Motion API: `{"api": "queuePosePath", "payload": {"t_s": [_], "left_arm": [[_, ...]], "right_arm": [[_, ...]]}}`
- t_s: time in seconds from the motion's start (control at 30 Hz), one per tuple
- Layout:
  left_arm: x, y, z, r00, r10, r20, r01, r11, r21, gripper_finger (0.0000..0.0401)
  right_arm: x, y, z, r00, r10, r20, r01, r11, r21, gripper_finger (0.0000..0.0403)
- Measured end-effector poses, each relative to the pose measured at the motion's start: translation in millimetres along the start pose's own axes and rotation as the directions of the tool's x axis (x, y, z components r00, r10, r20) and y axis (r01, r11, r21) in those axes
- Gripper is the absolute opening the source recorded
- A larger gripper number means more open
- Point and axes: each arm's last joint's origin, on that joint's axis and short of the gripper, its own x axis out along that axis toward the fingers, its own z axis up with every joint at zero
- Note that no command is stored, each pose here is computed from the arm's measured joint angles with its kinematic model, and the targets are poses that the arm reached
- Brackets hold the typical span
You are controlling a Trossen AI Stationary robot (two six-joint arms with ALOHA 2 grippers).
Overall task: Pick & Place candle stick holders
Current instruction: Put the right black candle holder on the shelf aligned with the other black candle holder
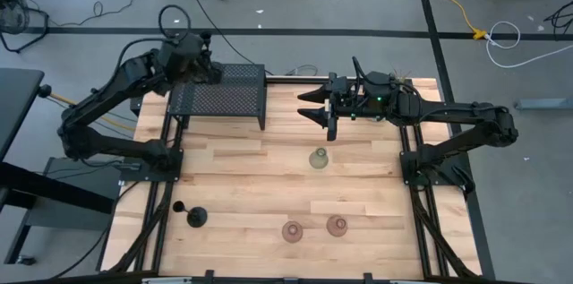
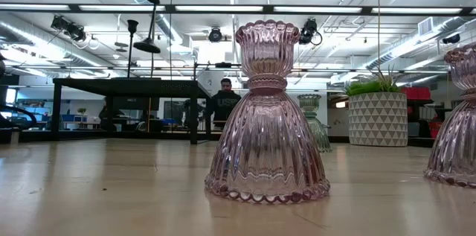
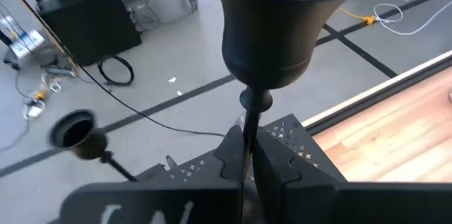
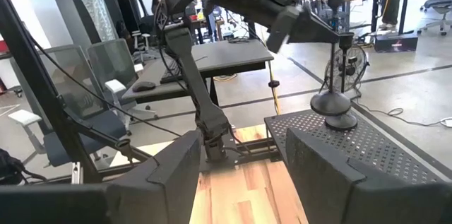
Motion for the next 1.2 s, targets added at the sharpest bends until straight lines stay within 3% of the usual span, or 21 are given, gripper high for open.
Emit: {"api": "queuePosePath", "payload": {"t_s": [0.3, 0.8, 1.2], "left_arm": [[31.0, 7.8, 3.5, 1.0, -0.009, -0.007, 0.009, 1.0, -0.024, 0.0011], [75.9, 17.6, -22.7, 0.998, -0.056, 0.008, 0.057, 0.991, -0.124, 0.0011], [93.6, 30.1, -40.9, 0.999, -0.01, -0.041, 0.004, 0.99, -0.141, 0.0011]], "right_arm": [[0.0, -0.1, 0.0, 1.0, -0.001, 0.0, 0.001, 1.0, -0.005, 0.0207], [0.0, -1.0, 0.0, 0.999, -0.032, 0.003, 0.032, 0.999, -0.002, 0.0207], [0.0, -1.0, 0.0, 0.999, -0.033, 0.003, 0.033, 0.999, 0.002, 0.0207]]}}
